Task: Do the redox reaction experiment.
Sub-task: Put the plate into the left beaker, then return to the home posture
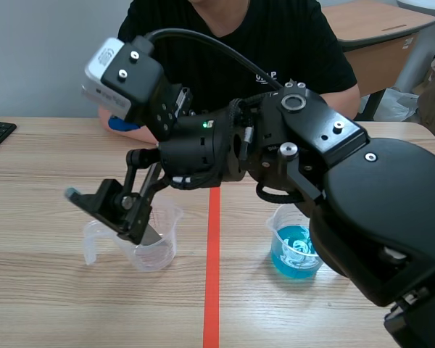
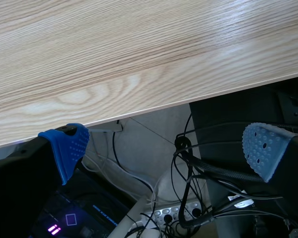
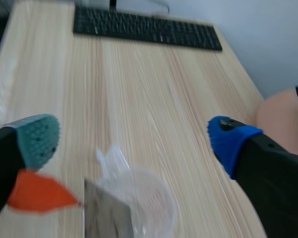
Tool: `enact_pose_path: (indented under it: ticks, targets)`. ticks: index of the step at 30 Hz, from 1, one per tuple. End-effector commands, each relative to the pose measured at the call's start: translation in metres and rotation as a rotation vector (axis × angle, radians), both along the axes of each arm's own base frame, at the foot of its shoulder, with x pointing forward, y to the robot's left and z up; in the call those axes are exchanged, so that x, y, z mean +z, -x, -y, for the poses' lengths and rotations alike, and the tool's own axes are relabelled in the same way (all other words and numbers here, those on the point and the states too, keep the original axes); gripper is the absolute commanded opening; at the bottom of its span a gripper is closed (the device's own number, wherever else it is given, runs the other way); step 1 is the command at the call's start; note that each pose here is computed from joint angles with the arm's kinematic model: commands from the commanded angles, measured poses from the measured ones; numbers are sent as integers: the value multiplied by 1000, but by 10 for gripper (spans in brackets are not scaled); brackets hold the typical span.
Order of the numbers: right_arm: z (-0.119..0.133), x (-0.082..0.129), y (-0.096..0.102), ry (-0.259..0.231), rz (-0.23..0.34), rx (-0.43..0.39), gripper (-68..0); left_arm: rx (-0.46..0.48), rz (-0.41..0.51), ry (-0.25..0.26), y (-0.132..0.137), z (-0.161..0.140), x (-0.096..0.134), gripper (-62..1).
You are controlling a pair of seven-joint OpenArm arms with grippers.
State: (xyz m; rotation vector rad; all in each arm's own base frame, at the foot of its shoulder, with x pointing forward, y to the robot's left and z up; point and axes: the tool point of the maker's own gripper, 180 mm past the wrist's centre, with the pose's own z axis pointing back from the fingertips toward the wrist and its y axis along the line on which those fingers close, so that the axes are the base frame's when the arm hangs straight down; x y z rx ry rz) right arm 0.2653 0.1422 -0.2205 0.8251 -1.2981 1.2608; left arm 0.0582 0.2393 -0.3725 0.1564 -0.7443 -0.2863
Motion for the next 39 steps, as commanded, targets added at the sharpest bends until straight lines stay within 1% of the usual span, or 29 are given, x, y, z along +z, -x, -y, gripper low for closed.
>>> enact_pose_path:
  ticks: [1,4,6,9,13,20,22,24,26,30,33,39]
  targets:
    - [-7,13,8,-43,8,41,4,-2,12,1,-2,0,3,14]
    - [-14,20,20,-88,-21,78,4,-2,12,1,-2,0,3,14]
    - [-16,26,25,-118,-32,90,4,-2,12,1,-2,0,3,14]
    - [-13,34,29,-127,-7,91,4,-1,12,2,-2,0,3,14]
    - [4,46,20,-137,45,-8,4,-1,13,2,-2,0,3,14]
    - [38,57,16,-138,106,-138,4,-1,12,2,-2,0,3,14]
    - [49,59,14,-141,116,-179,4,-1,12,2,-2,0,3,14]
    - [61,63,14,-158,127,-206,4,-2,12,2,-2,0,3,14]
    - [75,66,13,-164,142,-238,4,-2,12,2,-2,0,3,14]
    - [107,71,8,-174,130,-319,4,-2,12,2,-2,0,3,14]
    - [130,71,7,-160,123,-372,4,-1,13,2,-2,0,3,14]
    - [167,66,11,-97,120,-459,4,-2,14,2,-2,1,3,14]
